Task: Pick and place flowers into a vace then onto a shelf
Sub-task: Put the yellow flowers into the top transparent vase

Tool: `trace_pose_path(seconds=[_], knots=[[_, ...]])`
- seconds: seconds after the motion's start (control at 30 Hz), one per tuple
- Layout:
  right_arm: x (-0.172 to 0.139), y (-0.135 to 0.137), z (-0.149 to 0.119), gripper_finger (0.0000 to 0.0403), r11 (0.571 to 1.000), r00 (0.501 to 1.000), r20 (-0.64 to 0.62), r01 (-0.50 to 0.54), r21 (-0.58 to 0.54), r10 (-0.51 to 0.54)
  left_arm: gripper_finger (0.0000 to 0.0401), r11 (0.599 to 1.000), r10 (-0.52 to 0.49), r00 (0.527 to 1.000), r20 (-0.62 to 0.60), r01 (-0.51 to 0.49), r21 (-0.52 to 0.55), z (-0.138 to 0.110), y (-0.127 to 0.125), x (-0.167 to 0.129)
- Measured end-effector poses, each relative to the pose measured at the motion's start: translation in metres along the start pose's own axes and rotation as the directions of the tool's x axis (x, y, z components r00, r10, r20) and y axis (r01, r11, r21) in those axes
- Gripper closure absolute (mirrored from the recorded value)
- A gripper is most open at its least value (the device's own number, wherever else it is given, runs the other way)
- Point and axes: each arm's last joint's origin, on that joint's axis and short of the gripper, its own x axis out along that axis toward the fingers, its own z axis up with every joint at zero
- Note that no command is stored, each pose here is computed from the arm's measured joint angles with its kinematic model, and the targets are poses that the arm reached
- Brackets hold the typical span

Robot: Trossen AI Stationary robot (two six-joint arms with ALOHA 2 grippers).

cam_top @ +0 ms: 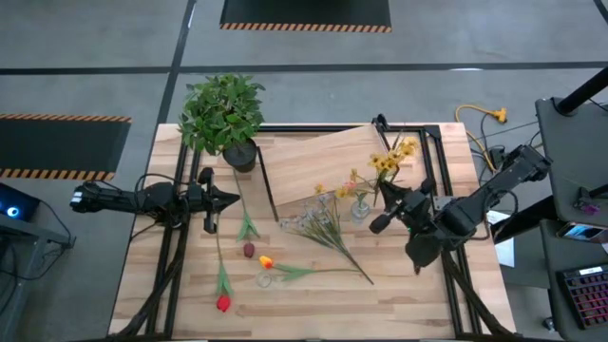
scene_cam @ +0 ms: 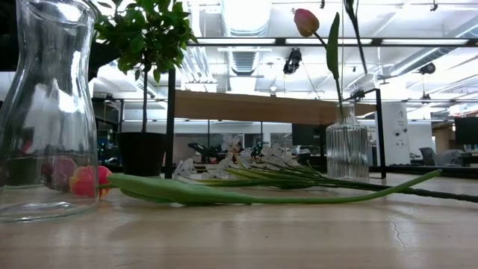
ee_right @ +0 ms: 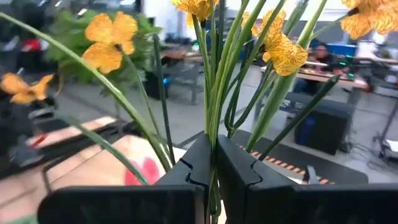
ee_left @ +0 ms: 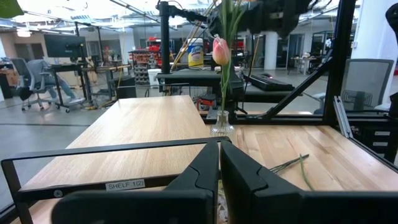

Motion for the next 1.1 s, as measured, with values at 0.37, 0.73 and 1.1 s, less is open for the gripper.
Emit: trace_pose_path(seconds=[0.37, 0.73, 1.1], knots=[[-0.005, -0.013, 0.035, 0.0390, 0.902, 0.931, -0.148, -0.360, -0.236, 0.333, 0.0401, 1.000, 0.000, 1.000, 0.000, 0.000, 0.000, 0.000, 0.000, 0.000], [-0.007, -0.050, 0.012, 0.0390, 0.788, 0.785, 0.087, -0.601, -0.134, 0.614, 0.0401, 1.000, 0.000, 1.000, 0.000, 0.000, 0.000, 0.000, 0.000, 0.000], [0.002, -0.074, -0.054, 0.0390, 0.803, 0.753, 0.288, -0.581, -0.132, 0.592, 0.0401, 1.000, 0.000, 1.000, 0.000, 0.000, 0.000, 0.000, 0.000, 0.000]])
